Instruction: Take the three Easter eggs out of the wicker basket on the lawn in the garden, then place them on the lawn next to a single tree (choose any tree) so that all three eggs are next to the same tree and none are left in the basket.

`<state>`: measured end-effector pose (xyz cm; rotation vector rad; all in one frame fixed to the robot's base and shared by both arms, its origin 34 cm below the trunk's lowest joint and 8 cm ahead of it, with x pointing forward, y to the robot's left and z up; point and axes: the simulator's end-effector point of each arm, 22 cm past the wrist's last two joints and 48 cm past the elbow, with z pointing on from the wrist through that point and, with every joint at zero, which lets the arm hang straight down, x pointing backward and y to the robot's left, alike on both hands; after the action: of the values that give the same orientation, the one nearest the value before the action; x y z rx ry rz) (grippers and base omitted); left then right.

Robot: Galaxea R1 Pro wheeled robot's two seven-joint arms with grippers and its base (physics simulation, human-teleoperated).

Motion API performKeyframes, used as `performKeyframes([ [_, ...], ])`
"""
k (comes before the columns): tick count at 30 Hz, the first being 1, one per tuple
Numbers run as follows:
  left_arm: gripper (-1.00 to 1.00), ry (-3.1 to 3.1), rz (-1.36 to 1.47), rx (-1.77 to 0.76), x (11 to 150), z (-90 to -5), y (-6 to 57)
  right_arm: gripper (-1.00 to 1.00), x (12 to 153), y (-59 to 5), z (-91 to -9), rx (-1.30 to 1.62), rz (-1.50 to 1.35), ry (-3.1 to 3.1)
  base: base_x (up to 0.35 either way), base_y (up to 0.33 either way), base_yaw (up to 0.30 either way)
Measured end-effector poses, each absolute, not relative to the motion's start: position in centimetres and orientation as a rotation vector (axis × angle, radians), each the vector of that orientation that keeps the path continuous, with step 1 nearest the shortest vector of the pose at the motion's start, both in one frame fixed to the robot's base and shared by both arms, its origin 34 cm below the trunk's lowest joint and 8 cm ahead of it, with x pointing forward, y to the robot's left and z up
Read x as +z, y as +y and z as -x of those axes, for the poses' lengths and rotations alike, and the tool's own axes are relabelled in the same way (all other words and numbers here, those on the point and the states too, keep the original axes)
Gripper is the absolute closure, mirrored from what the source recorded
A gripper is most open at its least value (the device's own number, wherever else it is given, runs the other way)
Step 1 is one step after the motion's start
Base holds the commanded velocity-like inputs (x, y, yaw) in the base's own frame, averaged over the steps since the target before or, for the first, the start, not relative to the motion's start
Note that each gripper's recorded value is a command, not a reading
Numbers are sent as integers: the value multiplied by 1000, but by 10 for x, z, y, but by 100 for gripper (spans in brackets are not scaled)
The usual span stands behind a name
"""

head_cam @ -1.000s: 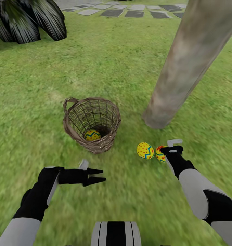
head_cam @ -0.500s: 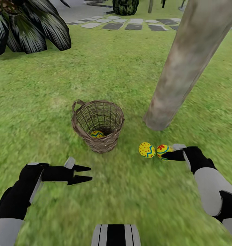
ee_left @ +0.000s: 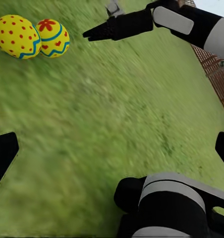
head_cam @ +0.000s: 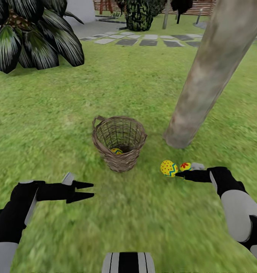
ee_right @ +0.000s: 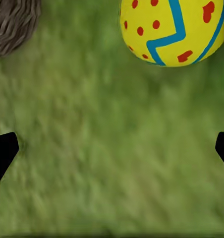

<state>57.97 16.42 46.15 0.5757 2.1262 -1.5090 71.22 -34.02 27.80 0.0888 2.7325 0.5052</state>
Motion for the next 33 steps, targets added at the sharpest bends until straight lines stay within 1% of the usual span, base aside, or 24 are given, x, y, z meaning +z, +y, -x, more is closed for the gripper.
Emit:
performKeyframes([
  [7,-100,2154,-587,-1401,476,-586,204,-100,296,-331,-713,556,-69,2704,-137,280,0],
  [11,-100,2139,-581,-1376,486,-590,211,-100,301,-329,-709,561,-66,2698,-39,199,0],
  [16,-100,2122,-586,-1360,498,-591,213,-100,319,-313,-706,676,-38,2656,-3,20,0],
  [20,-100,2105,-571,-1344,510,-596,219,-100,351,-318,-716,693,-2,2578,0,2,0],
  [24,-100,2104,-564,-1341,519,-599,220,-100,408,-322,-719,794,-13,2453,0,0,0],
  [28,-100,2104,-562,-1342,528,-602,220,-100,466,-339,-704,675,60,2357,0,0,0],
  [30,-100,2103,-561,-1344,532,-603,219,-100,492,-322,-699,668,47,2338,0,0,0],
  [33,-100,2103,-561,-1346,539,-605,219,-100,507,-287,-699,684,129,2351,0,0,0],
])
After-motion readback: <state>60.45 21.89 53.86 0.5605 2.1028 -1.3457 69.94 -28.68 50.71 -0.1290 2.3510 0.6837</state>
